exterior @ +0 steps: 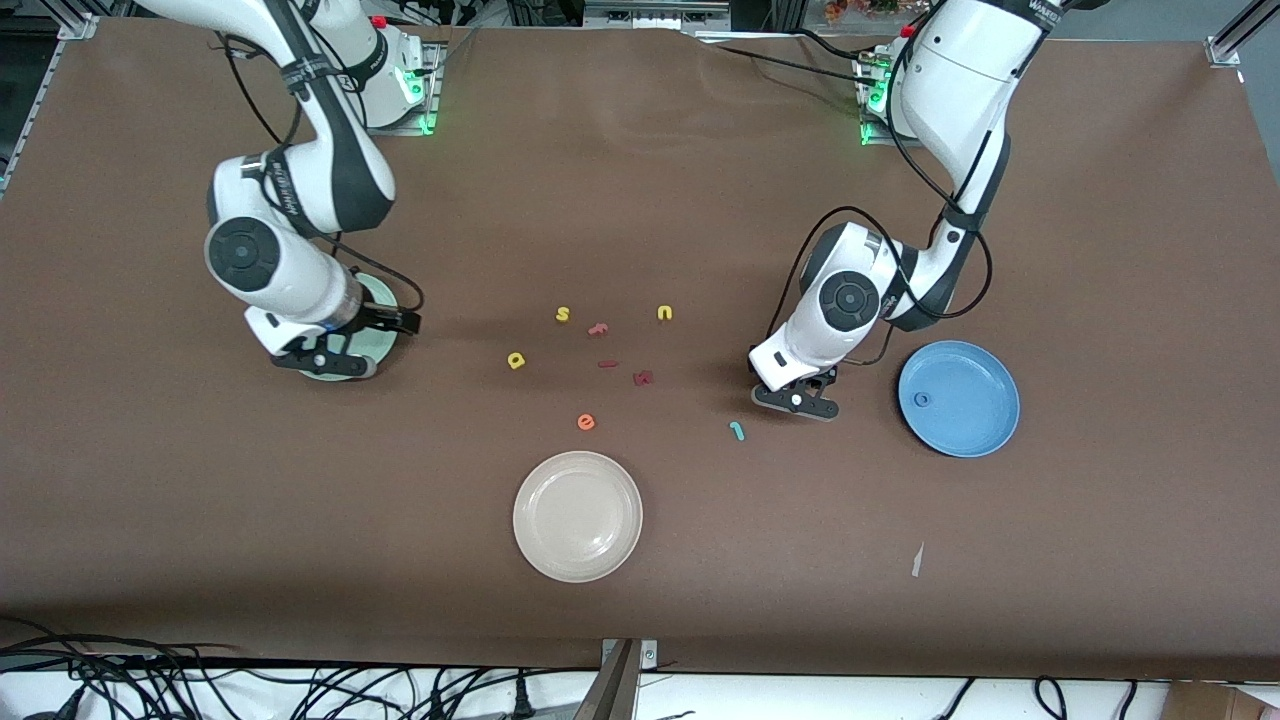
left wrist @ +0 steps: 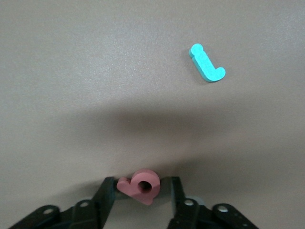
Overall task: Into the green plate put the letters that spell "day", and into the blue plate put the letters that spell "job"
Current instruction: 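Release the d on the green plate while the left gripper grasps the b, then grasp the yellow a with the right gripper while the left gripper places the b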
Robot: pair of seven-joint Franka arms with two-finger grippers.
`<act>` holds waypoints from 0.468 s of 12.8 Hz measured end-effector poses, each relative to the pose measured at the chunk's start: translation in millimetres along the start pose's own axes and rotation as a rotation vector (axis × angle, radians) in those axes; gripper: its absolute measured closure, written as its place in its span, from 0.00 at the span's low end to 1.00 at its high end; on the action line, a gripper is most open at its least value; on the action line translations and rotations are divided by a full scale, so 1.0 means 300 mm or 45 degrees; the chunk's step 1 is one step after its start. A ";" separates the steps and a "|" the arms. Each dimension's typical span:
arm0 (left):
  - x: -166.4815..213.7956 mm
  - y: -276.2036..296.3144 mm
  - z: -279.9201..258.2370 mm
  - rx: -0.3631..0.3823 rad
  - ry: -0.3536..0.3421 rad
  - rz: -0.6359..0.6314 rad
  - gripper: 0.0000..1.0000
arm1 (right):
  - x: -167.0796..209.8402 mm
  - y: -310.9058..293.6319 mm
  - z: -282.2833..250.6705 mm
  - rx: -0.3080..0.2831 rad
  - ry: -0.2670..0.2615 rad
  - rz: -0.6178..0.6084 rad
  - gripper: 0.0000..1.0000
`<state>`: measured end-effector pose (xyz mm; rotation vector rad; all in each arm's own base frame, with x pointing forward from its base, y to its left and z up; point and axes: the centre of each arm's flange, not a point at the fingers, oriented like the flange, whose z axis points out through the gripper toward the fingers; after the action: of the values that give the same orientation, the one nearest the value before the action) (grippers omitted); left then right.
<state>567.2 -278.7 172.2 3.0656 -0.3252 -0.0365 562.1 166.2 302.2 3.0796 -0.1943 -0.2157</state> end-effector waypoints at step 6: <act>0.003 -0.003 -0.003 0.001 0.003 -0.002 0.61 | -0.030 -0.388 0.184 0.078 0.095 -0.061 0.00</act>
<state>568.3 -277.9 173.1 3.0663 -0.3233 -0.0333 559.7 280.6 242.1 3.1486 -0.1265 -0.0977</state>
